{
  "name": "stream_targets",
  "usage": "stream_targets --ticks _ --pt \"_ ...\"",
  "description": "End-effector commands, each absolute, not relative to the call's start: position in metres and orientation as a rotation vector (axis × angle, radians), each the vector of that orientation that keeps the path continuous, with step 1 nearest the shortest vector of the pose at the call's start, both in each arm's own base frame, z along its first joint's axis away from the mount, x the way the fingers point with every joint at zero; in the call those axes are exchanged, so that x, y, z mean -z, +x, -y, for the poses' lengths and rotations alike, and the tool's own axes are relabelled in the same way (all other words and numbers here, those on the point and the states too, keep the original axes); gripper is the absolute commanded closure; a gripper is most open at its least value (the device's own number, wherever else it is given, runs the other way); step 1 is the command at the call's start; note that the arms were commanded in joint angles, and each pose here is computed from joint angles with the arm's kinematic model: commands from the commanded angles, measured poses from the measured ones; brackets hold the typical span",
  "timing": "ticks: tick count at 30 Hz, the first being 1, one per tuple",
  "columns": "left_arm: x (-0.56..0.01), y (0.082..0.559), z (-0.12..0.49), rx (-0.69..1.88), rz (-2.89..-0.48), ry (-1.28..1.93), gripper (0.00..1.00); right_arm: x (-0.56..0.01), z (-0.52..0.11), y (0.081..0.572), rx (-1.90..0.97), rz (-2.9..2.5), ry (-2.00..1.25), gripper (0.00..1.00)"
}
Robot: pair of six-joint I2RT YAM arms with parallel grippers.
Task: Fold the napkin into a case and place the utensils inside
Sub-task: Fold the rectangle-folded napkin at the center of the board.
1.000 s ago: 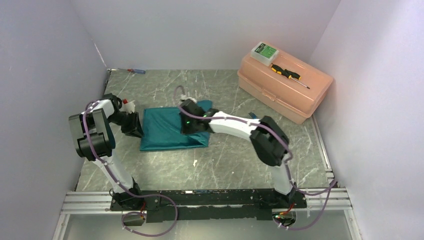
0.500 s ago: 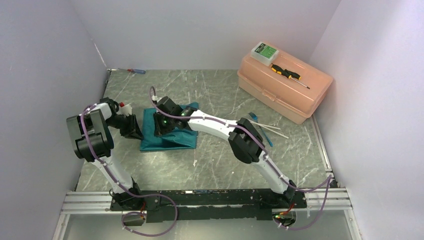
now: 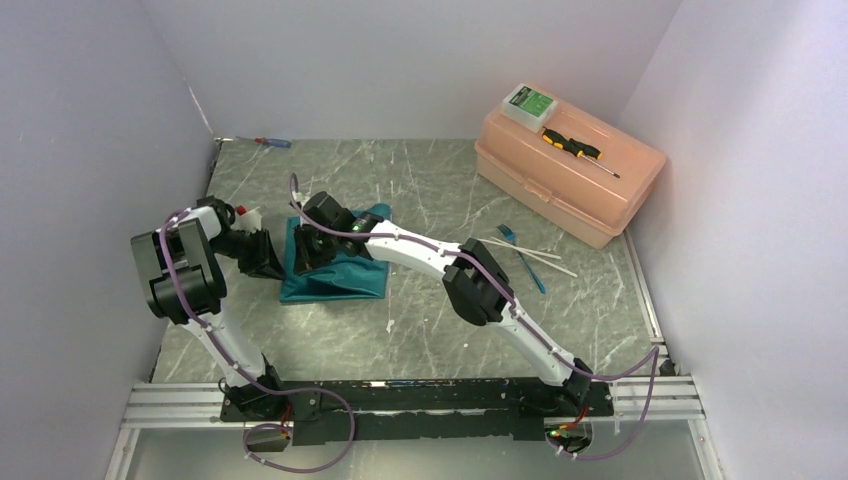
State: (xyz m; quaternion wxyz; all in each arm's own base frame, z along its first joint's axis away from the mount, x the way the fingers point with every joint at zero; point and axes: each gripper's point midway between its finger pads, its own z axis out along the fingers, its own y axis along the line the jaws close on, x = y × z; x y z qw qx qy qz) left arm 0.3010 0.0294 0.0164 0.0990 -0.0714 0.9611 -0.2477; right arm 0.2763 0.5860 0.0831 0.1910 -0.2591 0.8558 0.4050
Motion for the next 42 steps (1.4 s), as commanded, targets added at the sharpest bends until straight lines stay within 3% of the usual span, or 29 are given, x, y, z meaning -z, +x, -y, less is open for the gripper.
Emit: stream_targets --ticks 1,4,6,10,15,20,25,28,31,34,42 --pt "-0.014 0.303 -0.043 0.675 -2.845 -0.202 0.75 -0.119 -0.613 0.26 -1.31 -2.25 -0.828 0.94" --pt "-0.015 0.304 -0.045 0.668 -2.841 -0.204 0.75 -0.111 -0.614 0.258 -1.307 -2.273 -0.83 0.9" --pt "-0.017 0.305 -0.046 0.666 -2.837 -0.208 0.75 -0.103 -0.613 0.259 -1.297 -2.298 -0.829 0.69" --pt "-0.022 0.308 -0.047 0.664 -2.829 -0.209 0.74 -0.101 -0.611 0.256 -1.31 -2.313 -0.839 0.38" --pt "-0.037 0.313 -0.049 0.653 -2.808 -0.201 0.74 -0.155 -0.595 0.281 -1.389 -2.217 -0.772 0.3" --pt "-0.064 0.323 -0.056 0.603 -2.77 -0.167 0.75 -0.233 -0.546 0.327 -1.394 -2.064 -0.662 0.3" --pt "-0.1 0.331 -0.054 0.588 -2.697 -0.098 0.74 -0.212 -0.473 0.389 -1.138 -2.162 -0.514 0.36" --pt "-0.108 0.329 -0.034 0.646 -2.69 -0.017 0.74 -0.175 -0.43 0.418 -0.959 -2.251 -0.448 0.47" --pt "-0.108 0.323 -0.003 0.748 -2.69 0.084 0.75 -0.145 -0.404 0.43 -0.904 -2.313 -0.413 0.69" --pt "-0.1 0.318 0.022 0.771 -2.717 0.188 0.75 -0.121 -0.396 0.432 -0.87 -2.341 -0.42 0.81" --pt "-0.058 0.289 0.03 0.645 -2.847 0.357 0.78 -0.103 -0.395 0.429 -0.884 -2.371 -0.416 0.72"
